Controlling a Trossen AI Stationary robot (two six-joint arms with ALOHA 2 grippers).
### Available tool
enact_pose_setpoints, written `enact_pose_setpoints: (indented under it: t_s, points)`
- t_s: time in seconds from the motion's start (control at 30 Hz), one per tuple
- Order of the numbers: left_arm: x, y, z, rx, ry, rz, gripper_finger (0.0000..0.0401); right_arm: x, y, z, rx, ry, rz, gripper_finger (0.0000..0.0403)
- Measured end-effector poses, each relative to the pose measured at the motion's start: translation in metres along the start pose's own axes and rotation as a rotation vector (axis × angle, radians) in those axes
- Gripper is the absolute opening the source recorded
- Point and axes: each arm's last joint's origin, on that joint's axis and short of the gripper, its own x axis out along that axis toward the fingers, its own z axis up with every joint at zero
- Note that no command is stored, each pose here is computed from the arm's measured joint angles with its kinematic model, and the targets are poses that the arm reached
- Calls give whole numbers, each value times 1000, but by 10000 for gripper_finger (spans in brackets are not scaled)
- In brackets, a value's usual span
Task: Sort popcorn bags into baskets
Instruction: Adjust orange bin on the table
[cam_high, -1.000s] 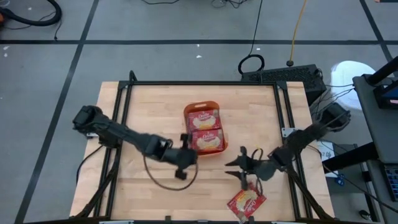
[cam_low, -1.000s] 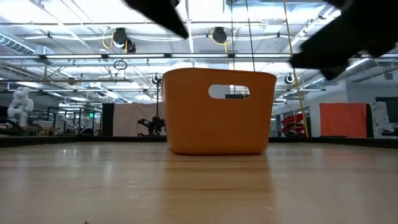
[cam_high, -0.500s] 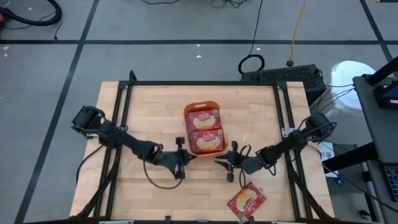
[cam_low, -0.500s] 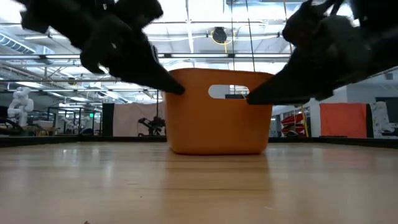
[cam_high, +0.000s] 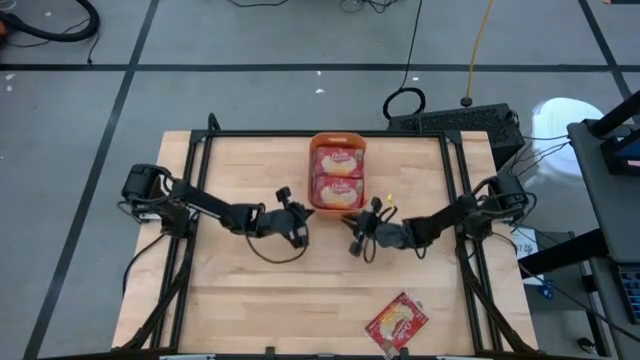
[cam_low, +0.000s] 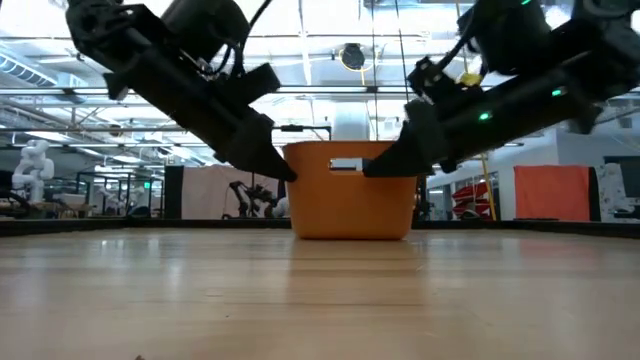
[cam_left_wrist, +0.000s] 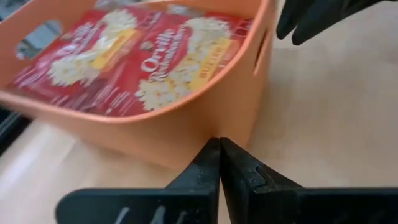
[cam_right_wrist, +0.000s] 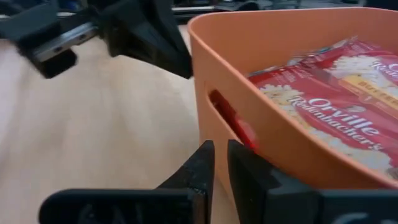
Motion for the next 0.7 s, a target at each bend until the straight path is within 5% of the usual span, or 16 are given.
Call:
enact_pose_setpoints:
  t_s: [0.2, 0.53, 0.7]
  points:
    - [7, 15, 0, -30, 9, 49, 5, 16, -25, 5, 2, 15, -21, 26]
    - [6, 9, 2, -44, -1, -89, 9, 31, -53, 9, -33, 36, -26, 13]
    - [6, 9, 13, -28, -113, -92, 8, 35, -65, 11, -61, 41, -36, 12]
